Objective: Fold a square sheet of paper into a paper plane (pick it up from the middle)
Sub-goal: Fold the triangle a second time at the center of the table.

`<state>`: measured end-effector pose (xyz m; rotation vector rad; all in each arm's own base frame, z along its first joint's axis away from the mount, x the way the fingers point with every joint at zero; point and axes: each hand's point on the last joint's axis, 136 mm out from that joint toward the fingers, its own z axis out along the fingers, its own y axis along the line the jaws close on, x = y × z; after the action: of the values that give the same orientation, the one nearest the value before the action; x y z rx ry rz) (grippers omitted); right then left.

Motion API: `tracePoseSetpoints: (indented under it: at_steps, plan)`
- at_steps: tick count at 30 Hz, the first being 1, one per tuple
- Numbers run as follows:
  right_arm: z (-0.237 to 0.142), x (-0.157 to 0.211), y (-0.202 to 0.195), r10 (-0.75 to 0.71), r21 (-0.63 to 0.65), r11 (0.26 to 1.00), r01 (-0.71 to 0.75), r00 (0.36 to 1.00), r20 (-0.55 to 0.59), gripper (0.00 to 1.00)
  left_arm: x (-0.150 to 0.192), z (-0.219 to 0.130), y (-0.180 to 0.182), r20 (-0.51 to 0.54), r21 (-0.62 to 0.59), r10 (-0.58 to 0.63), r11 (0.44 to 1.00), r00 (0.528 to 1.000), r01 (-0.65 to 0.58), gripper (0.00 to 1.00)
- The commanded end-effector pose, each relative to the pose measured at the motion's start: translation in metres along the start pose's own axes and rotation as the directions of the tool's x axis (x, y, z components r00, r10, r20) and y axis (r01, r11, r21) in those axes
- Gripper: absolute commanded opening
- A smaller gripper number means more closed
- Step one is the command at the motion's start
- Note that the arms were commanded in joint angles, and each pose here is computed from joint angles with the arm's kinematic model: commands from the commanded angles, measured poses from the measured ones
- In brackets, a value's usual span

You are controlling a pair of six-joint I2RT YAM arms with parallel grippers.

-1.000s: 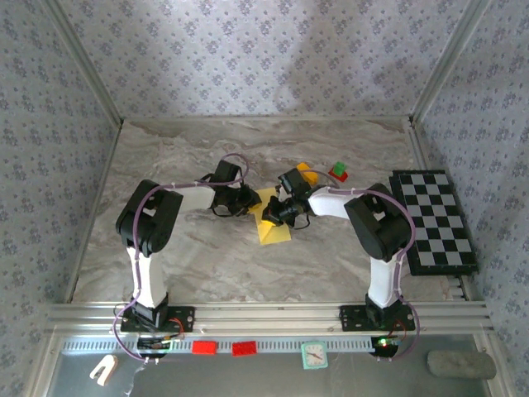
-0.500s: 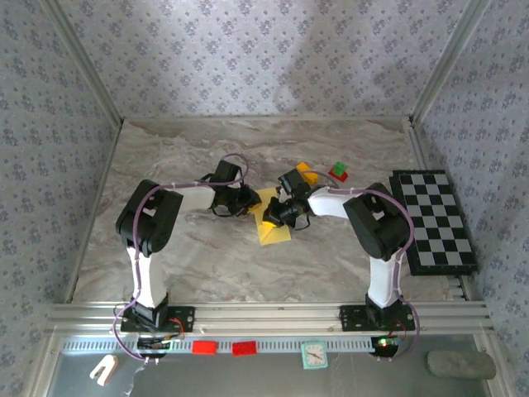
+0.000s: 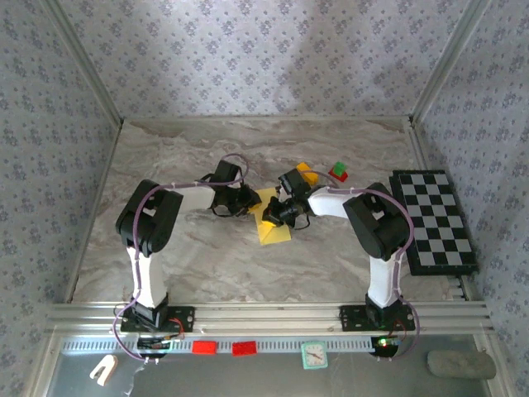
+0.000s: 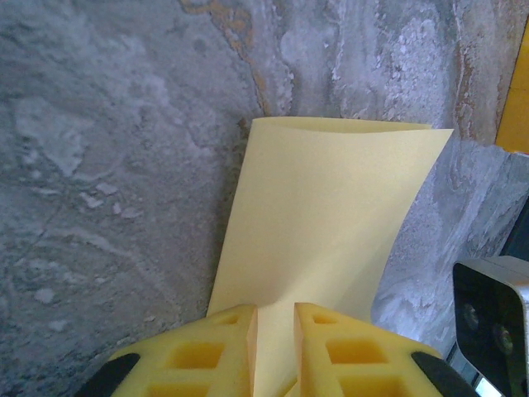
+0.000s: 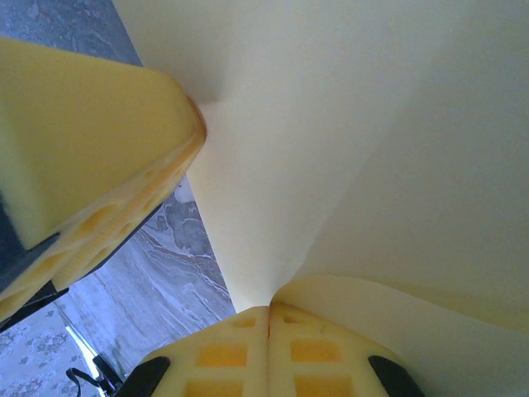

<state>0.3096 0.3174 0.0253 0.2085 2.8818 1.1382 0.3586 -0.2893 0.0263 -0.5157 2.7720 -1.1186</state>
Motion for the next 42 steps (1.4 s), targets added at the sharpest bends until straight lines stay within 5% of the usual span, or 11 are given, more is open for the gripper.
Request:
tracePoseSetpoints:
  at_steps: [1,28,42]
  plan:
    - [0.002,-0.001,-0.002,0.008,-0.007,1.000,-0.008,1.000,-0.010,0.00,0.009,0.008,0.017,-0.039,-0.056,-0.020,0.998,0.999,0.018,0.20]
    - [0.011,0.004,-0.020,0.051,0.047,0.998,-0.049,0.998,-0.042,0.03,0.005,-0.001,0.000,-0.025,-0.027,0.007,1.000,1.000,-0.007,0.20]
    - [0.010,0.002,-0.020,0.053,0.050,0.997,-0.051,0.998,-0.036,0.36,-0.050,-0.078,-0.029,0.179,0.028,0.019,0.999,0.984,-0.024,0.32]
